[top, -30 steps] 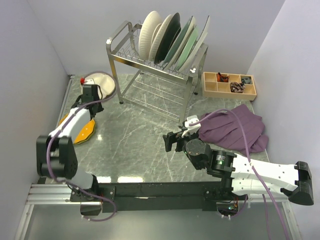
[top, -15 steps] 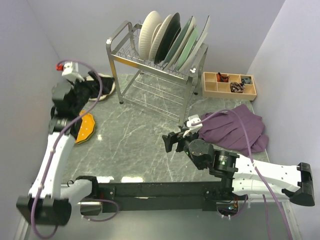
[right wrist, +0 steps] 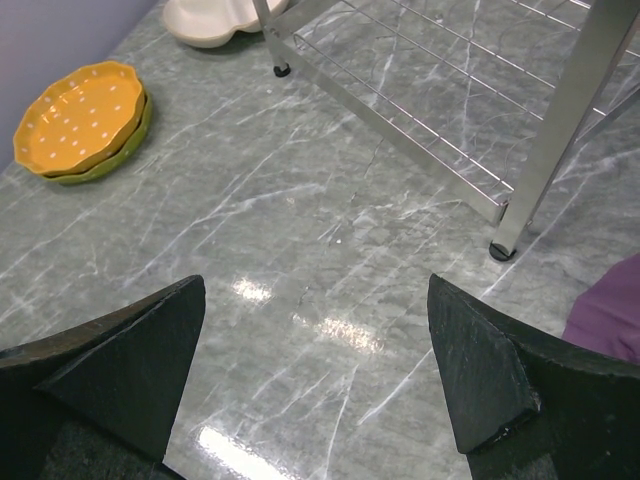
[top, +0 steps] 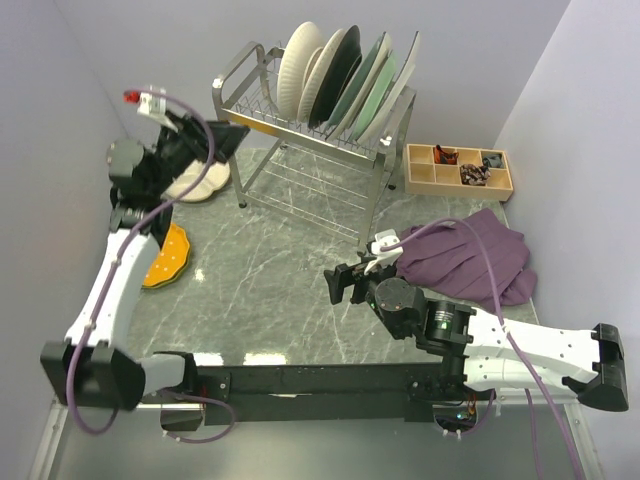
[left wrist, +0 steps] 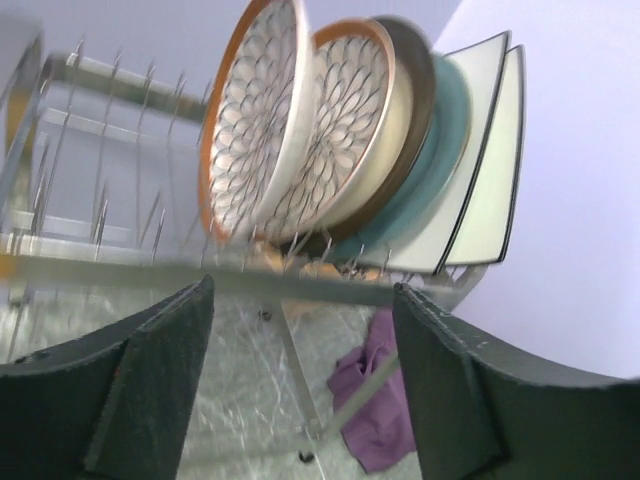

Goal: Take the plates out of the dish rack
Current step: Place the plate at the center of the board, then unload the plate from the dish rack.

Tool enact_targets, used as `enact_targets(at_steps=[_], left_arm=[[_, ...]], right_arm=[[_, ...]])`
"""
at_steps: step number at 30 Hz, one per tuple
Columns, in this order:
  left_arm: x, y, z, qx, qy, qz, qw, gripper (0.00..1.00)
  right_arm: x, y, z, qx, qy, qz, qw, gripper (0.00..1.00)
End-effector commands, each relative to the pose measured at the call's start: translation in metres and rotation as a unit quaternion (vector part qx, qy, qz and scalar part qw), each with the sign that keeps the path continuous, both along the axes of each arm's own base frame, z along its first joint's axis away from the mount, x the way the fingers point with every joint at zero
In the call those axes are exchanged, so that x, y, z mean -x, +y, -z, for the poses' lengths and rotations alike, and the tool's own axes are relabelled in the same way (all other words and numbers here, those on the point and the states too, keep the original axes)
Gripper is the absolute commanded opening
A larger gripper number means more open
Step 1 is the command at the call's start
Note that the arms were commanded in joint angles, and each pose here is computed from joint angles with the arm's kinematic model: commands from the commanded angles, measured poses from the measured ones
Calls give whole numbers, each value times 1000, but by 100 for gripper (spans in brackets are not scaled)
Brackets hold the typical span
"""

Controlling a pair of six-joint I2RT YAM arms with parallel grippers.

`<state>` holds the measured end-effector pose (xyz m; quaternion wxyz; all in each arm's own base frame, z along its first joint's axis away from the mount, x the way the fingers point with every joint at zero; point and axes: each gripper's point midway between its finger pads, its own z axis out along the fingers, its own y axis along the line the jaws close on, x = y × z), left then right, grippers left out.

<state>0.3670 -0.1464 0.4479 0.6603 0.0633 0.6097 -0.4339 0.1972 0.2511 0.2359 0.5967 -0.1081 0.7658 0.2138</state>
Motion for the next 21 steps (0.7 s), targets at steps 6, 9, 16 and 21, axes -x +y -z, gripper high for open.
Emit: enact_targets(at_steps=[6,9,16,21], left_arm=[[-18,-36,-71,-45,-121,94,987,65],[-33,-50,-72,-56,-126,106,985,65],[-64,-68,-65,-58,-112,96,987,63],[-81,-72,-68,-51,-116,92,988,62]], right_arm=[[-1,7,-17,-14,-8,2,1000,97],[-1,9,-15,-8,-8,2,1000,97],[-2,10,-14,0,-7,4,1000,97],[-1,11,-14,-3,-6,-1,1000,97]])
